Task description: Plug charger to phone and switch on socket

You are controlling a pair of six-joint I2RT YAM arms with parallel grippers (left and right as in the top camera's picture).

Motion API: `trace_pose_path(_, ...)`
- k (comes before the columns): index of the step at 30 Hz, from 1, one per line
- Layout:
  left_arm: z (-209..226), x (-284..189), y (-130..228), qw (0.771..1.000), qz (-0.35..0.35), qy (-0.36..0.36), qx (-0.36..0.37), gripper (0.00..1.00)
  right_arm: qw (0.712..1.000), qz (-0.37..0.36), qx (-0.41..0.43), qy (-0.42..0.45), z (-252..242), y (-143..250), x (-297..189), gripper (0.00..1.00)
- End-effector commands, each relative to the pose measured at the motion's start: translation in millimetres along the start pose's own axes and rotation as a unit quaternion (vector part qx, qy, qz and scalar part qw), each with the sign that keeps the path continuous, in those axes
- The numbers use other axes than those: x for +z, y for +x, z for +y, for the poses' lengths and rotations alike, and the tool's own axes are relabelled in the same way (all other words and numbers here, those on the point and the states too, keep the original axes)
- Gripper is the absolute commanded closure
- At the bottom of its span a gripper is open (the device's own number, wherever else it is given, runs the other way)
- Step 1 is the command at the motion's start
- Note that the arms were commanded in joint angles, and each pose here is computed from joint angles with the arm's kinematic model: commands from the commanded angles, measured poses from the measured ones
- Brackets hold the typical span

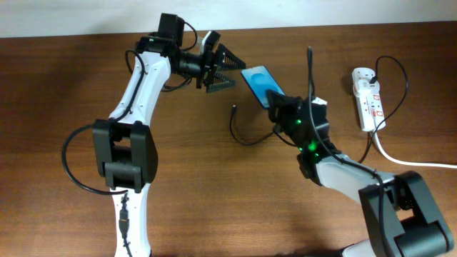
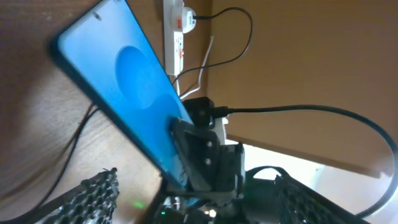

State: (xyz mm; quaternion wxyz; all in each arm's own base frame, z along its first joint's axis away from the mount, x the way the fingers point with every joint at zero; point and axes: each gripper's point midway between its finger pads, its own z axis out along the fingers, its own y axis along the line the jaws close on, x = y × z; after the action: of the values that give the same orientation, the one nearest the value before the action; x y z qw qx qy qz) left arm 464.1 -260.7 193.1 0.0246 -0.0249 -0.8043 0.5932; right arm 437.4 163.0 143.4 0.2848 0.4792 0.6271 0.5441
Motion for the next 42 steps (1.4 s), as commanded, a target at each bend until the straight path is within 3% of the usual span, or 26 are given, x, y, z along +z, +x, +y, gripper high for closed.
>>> trace_pose_path(1,-9.6,4.2,-2.5,1.000,-0.005,-0.004,-0.025,0.29,0.998,-0.010,0.005,-0.069,55.4,6.6,7.4,0.96)
trace_pose_path(6,-6.6,9.1,-2.1,0.999,-0.007,-0.016,-0.043,0.32,0.996,-0.010,0.002,-0.089,74.0,8.1,9.5,0.96)
trace_pose_path(12,-7.2,10.1,-2.0,0.993,-0.007,-0.016,-0.118,0.39,0.996,-0.009,0.002,-0.090,74.9,8.6,9.6,0.96)
trace_pose_path(18,-0.8,12.2,-11.1,0.986,-0.032,-0.037,-0.159,0.41,0.996,-0.002,0.001,-0.089,74.9,11.2,9.9,0.96)
trace_pose_path(27,-9.0,32.0,-25.6,0.989,-0.061,-0.047,-0.129,0.43,0.997,0.004,0.001,-0.074,67.1,19.0,11.5,0.96)
trace_pose_path(31,-7.1,35.5,-26.7,0.988,-0.067,-0.056,-0.125,0.56,0.997,0.011,0.001,-0.072,66.4,21.5,11.6,0.96)
trace_pose_path(36,-1.4,33.9,-31.4,0.986,-0.083,-0.071,-0.125,0.66,0.997,0.018,0.000,-0.070,65.6,24.0,11.7,0.96)
trace_pose_path(42,1.8,32.9,-34.0,0.984,-0.092,-0.079,-0.133,0.71,0.997,0.018,0.000,-0.070,65.7,24.0,11.7,0.96)
